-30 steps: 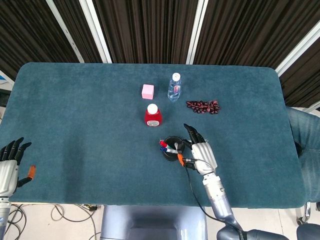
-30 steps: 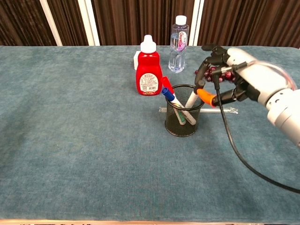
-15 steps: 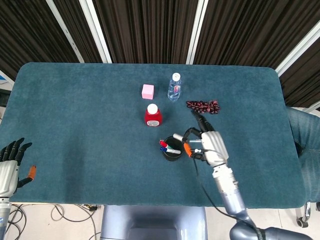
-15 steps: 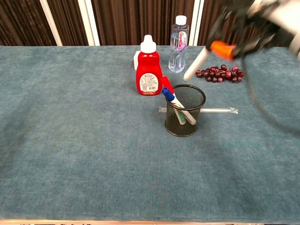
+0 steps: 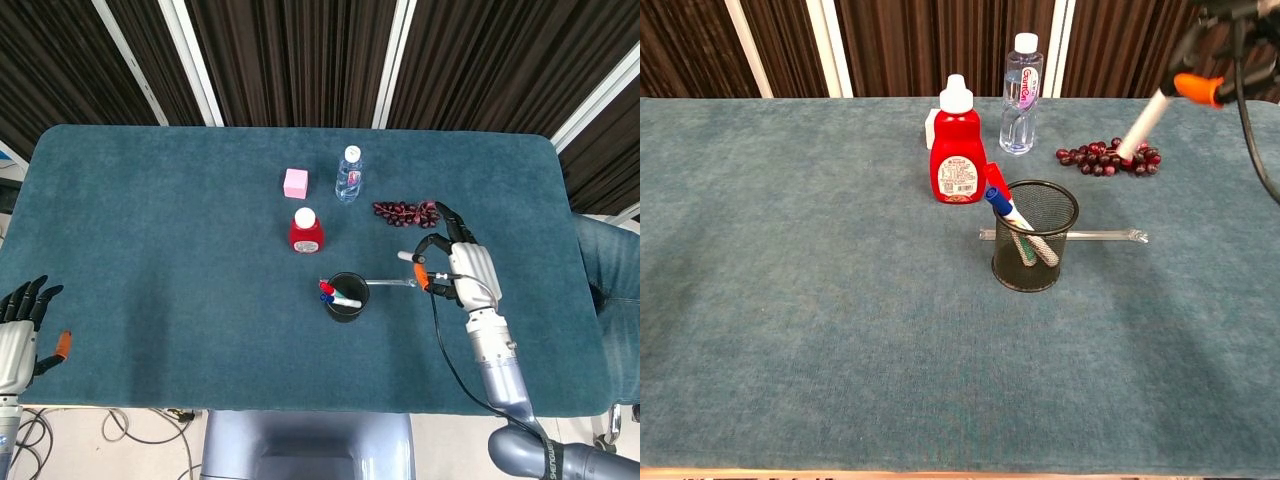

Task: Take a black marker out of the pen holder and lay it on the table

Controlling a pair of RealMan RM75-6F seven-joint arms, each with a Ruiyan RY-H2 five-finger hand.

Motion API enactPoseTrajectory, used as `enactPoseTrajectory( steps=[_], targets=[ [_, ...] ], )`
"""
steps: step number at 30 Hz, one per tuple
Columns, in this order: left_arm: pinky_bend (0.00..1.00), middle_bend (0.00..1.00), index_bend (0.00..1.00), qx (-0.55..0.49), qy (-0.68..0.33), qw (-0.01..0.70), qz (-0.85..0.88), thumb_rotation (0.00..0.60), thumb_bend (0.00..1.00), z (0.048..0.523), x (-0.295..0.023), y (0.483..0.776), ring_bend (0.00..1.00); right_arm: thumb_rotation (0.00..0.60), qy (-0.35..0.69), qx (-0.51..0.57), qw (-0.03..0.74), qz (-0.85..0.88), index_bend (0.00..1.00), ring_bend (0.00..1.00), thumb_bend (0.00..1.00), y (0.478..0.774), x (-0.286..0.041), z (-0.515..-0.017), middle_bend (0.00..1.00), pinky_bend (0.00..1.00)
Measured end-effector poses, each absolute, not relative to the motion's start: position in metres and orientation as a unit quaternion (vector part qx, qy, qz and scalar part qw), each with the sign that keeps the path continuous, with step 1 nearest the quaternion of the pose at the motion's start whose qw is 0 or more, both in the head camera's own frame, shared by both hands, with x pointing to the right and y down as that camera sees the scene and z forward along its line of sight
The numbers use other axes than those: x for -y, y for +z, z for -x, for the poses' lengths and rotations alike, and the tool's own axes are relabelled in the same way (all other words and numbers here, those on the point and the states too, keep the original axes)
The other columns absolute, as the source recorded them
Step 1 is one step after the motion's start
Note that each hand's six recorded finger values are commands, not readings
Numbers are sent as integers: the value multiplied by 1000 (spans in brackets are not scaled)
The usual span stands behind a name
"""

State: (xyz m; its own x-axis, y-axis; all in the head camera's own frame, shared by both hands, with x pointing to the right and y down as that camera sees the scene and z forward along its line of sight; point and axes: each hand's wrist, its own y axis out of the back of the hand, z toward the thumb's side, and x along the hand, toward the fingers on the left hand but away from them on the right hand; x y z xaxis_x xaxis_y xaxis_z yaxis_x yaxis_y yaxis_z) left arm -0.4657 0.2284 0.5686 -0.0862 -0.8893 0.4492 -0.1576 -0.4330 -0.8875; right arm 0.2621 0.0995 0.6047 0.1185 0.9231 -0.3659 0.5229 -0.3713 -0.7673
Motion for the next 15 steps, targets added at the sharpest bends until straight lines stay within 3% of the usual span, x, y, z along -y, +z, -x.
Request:
enactPoseTrajectory(
  steps=[7, 10, 12, 15],
  targets=[
    [89, 35, 160, -436, -595, 307, 601, 600, 408, 467, -228, 568, 30, 600, 453, 508, 228, 697, 609, 6, 466, 638, -101, -273, 0, 168],
    [89, 35, 160, -436, -595, 306, 602, 600, 408, 467, -228, 568, 30, 600, 462, 506, 229, 691, 573, 5, 403, 649, -103, -276, 0, 168],
    [89, 35, 160, -436, -595, 305, 603, 600, 408, 467, -228, 568, 30, 600, 471, 501, 229, 689, 468, 2, 312, 656, -105, -278, 0, 168],
    [89, 35, 160, -437, -594, 305, 603, 600, 408, 467, -228, 568, 30, 600, 483, 482, 224, 696, 209, 0, 197, 662, -110, -279, 0, 168]
  ],
)
